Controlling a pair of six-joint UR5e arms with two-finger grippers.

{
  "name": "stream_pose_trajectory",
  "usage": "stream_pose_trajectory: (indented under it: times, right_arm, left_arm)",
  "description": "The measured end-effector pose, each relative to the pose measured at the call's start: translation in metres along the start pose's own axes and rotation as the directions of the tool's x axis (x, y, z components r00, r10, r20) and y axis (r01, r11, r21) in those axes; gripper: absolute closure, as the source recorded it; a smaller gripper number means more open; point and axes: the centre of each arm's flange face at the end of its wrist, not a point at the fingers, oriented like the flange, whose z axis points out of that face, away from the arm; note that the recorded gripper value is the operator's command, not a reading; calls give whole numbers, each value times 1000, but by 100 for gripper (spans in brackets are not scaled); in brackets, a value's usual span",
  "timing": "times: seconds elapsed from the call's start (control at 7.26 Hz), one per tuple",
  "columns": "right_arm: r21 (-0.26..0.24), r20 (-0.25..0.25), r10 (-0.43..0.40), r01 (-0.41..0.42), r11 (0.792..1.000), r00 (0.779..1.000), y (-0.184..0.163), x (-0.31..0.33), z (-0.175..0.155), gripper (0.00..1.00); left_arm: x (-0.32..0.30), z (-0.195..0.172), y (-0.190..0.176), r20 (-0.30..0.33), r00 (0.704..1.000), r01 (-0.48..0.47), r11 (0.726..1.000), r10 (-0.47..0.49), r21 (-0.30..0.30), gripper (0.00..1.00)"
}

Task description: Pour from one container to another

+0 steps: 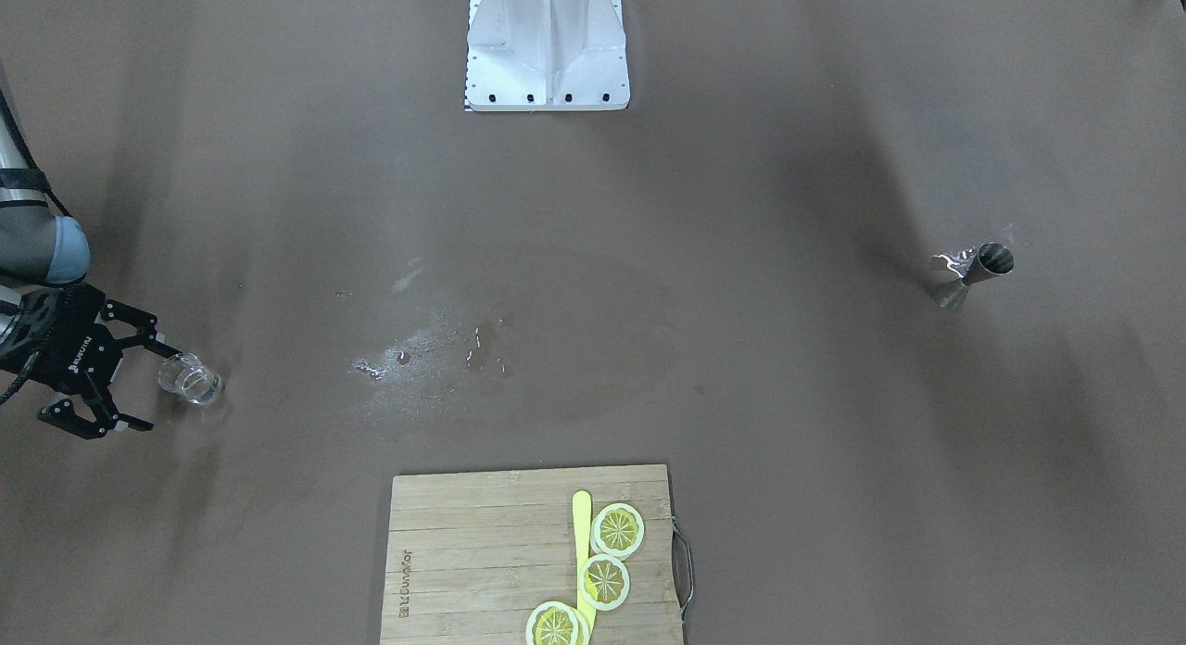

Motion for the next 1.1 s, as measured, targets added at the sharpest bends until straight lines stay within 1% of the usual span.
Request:
stream_pose_trajectory:
  times: [0.14,0.28,0.41,0.55,0.69,0.83,0.96,1.1]
  right_arm:
    - [0,-1,-2,2,1000,1000,-2,0,3,2]
    - [1,-1,-4,4,1000,1000,-5,0,5,4]
    - [2,2,-5,5,1000,1000,-7,0,7,6]
    - [2,6,-5,5,1000,1000,-8,-2,10,8]
    - [1,9,-4,4,1000,1000,-10,-3,13,13]
    - [1,8,-2,2,1000,1000,-11,-3,14,13]
    - [1,7,-1,1,1000,1000,-11,-3,15,14]
    - [1,7,-1,1,1000,1000,-12,-2,15,17]
  left_arm:
    - [11,-6,-2,-28,998,-47,998,48,36,1]
    - [27,-13,-4,-57,990,-125,988,131,94,1]
    - [46,-18,-8,-69,966,-236,957,250,166,1]
    - [63,-20,-11,-57,929,-344,910,366,233,1]
    - [77,-21,-12,-39,889,-428,858,456,283,1]
    - [92,-17,-12,-7,841,-510,798,540,320,1]
    - [110,-4,-8,70,790,-593,730,609,340,1]
    - [128,13,2,147,763,-635,687,629,353,1]
